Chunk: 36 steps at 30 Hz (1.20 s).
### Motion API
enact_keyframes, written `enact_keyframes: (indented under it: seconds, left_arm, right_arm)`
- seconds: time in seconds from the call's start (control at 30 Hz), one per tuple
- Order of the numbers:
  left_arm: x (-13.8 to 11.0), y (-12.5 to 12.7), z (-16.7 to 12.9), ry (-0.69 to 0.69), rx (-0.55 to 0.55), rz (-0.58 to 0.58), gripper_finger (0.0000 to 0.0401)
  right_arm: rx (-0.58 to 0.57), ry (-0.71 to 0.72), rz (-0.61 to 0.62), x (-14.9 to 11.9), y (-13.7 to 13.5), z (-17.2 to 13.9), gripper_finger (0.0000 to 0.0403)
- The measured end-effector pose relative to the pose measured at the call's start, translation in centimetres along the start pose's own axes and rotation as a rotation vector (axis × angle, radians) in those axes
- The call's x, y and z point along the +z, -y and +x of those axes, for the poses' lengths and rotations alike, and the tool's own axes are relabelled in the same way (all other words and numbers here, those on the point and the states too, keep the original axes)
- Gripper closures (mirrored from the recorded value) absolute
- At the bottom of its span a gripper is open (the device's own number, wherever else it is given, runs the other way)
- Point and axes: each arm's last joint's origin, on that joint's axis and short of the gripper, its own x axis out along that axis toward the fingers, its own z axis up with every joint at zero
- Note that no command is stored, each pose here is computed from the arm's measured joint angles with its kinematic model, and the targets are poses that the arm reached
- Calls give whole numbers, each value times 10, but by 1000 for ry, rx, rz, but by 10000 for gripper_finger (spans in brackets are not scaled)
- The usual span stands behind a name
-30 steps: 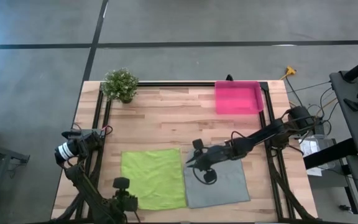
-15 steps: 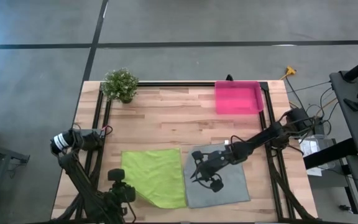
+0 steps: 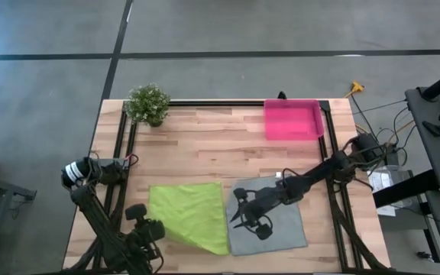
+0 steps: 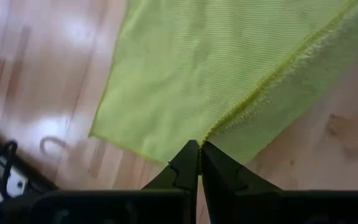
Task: Roll microfiber towels into tight, uniform cylinder then place into a basket
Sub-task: Fold the green microfiber cloth
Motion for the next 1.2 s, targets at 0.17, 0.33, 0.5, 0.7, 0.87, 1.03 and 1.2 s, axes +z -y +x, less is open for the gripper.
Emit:
enact_keyframes:
  seconds: [0.17, 0.33, 0.5, 0.7, 0.87, 1.03, 1.2]
  left_arm:
    - [0, -2, -1, 3, 15, -56, 401]
    - [0, -4, -1, 5, 31, -107, 401]
    - [-1, -4, -1, 6, 37, -145, 401]
    - [-2, -4, -1, 7, 39, -173, 401]
    - [-3, -4, 0, 8, 40, -194, 401]
    - [-4, -4, 1, 8, 42, -193, 401]
    - [-4, -4, 2, 8, 42, -193, 401]
  right_arm:
    - [-20, 28, -94, 11, -10, 3, 262]
    - [-23, 33, -90, 13, -19, 4, 196]
    - [-23, 0, -95, 2, -31, 9, 139]
    - [-12, -40, -109, -26, -41, 34, 138]
    - [-4, -51, -110, -36, -45, 55, 161]
    - [10, -67, -38, -40, -50, 69, 177]
    - [0, -83, -36, -45, -54, 74, 184]
